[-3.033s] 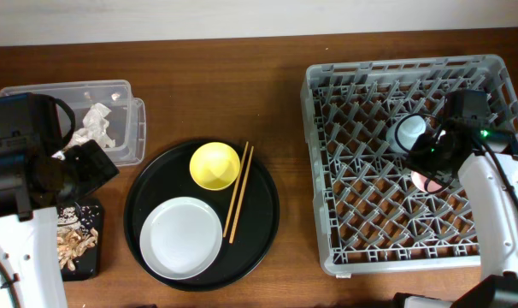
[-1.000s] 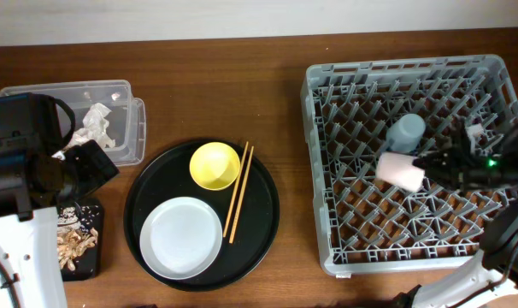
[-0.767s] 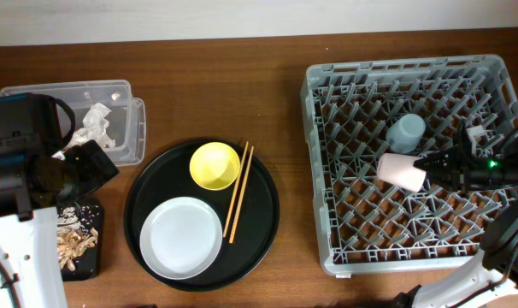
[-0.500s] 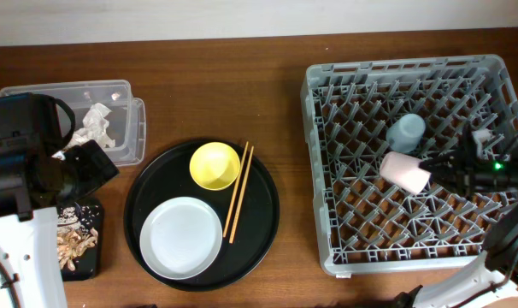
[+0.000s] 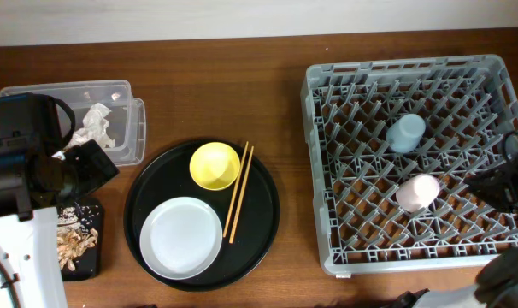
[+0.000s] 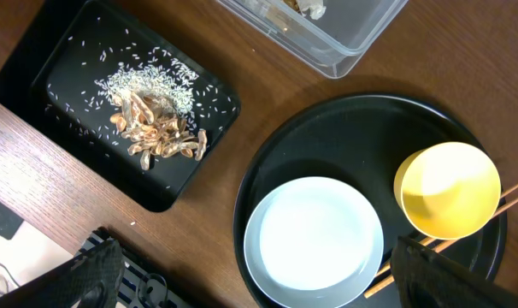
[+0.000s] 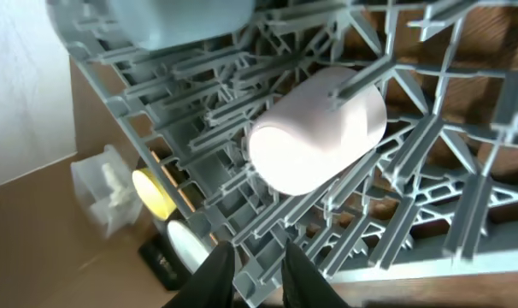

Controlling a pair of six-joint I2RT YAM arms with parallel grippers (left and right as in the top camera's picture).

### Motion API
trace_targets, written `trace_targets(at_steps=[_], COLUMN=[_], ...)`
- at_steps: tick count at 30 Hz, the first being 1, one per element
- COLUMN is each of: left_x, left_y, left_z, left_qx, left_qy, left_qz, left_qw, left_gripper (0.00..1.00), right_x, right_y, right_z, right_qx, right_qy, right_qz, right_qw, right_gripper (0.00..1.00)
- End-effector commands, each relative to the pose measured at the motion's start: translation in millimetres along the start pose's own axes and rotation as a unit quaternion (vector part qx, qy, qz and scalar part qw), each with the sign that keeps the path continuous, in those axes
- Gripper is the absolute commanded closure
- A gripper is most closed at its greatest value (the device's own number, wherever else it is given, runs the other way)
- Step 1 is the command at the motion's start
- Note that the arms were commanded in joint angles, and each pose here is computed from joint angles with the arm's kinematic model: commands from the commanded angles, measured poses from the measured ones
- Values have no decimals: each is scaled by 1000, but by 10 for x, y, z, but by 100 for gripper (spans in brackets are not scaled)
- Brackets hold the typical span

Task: Sort waste into correct bins and load items into the dishwasher rack
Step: 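Reach the right gripper to the chopsticks on the round tray and grasp one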

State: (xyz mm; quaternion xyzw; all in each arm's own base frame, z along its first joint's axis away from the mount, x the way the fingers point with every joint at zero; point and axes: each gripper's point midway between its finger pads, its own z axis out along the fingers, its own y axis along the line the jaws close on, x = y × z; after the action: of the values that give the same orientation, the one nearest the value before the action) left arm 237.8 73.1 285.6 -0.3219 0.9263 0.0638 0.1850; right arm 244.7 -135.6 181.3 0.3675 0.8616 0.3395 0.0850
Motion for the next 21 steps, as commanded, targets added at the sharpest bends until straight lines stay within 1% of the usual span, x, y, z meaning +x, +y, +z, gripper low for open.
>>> trace_targets(at_steps=[1, 4, 7, 8, 10, 13, 16, 20, 21], left_x=[-15, -15, -15, -15, -15, -15, -15, -15, -15], left_y=[14, 14, 14, 14, 14, 14, 14, 14, 14], left_z=[-56, -56, -56, -56, -56, -56, -56, -56, -56], left_qx=[6, 6, 6, 6, 6, 6, 6, 6, 6], left_qy=[-9, -9, -9, -9, -9, -9, -9, -9, -9], left_qz=[-9, -9, -9, -9, -9, -9, -9, -9, -9], left_qw=[1000, 1000, 1000, 1000, 1000, 1000, 1000, 1000, 1000], left_gripper=[1, 1, 1, 1, 1, 1, 1, 1, 1], right_x=[153, 352, 604, 737, 944, 1096, 1230, 1507, 1670], right_y=[275, 545, 882, 1048, 1266, 1399, 1493, 1723, 1847], right_z=[-219, -261, -214, -173, -87, 47, 249, 671, 929], right_qx=[23, 29, 28, 24, 36, 79, 127, 147, 152], right_qy=[-50, -68, -72, -71, -72, -80, -88, -76, -62], right_qz=[-49, -107, -191, -236, -280, -290, -284, -310, -329], right_qw=[997, 992, 978, 969, 957, 950, 946, 936, 930], right_gripper=[78, 77, 74, 72, 66, 65, 67, 66, 66])
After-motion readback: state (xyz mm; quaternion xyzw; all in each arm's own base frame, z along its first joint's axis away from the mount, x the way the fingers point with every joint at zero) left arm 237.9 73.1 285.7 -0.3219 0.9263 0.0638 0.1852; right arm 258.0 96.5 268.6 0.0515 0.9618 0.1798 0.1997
